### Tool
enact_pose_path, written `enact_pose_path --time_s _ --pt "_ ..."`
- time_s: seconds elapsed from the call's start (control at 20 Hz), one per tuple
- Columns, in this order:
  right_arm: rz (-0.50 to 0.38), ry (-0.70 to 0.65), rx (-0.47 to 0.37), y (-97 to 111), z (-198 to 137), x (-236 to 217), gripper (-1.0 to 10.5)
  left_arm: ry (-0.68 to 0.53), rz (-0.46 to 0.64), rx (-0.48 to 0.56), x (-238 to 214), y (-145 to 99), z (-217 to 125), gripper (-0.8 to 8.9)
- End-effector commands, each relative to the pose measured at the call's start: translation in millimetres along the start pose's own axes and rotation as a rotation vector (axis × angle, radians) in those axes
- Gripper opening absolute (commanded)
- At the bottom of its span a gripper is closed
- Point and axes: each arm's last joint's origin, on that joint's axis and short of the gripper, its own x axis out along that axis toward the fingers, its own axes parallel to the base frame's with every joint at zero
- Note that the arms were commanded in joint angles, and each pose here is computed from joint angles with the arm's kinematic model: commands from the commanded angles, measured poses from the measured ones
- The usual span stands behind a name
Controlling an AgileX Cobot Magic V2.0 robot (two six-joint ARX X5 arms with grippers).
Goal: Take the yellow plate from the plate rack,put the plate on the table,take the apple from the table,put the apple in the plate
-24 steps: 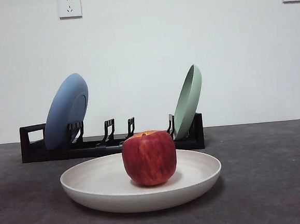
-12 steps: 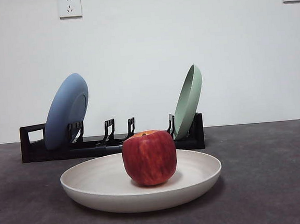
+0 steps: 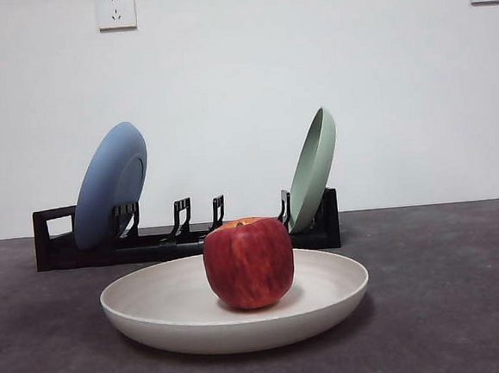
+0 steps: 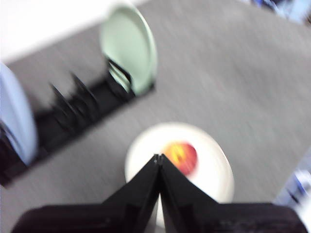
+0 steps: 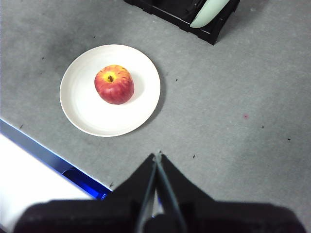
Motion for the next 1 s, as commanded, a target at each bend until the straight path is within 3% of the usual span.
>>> enact_pose_path --time_s 0.05,0.25,0.4,0.45,0.55,0.7,0.85,1.0 --pt "-0.007 0.029 0.005 0 -1 1 0.0 -0.102 0.064 0.022 1 1 10 -0.03" --pt "-0.008 0.036 0.004 0 0 3 0.0 -0.272 0.249 0.118 -1 21 25 -0.03" --pt "-0.009 0.037 0.003 1 0 4 0.0 -0.420 0.195 0.121 -3 49 12 -0.03" --pt "-0.009 0.037 0.003 1 0 4 0.0 -0.452 0.197 0.124 -3 57 1 -0.03" --pt "-0.010 0.043 0.003 1 1 5 0.0 -0.466 0.308 0.110 -2 69 -28 -0.03" --pt "-0.010 0.043 0.002 1 1 5 0.0 -0.416 0.435 0.064 6 75 -81 -0.03" --pt "-0.010 0.046 0.002 1 1 6 0.0 -0.376 0.472 0.023 21 73 -132 -0.03" --pt "-0.011 0.048 0.002 1 2 7 0.0 -0.368 0.479 -0.084 41 75 -175 -0.03"
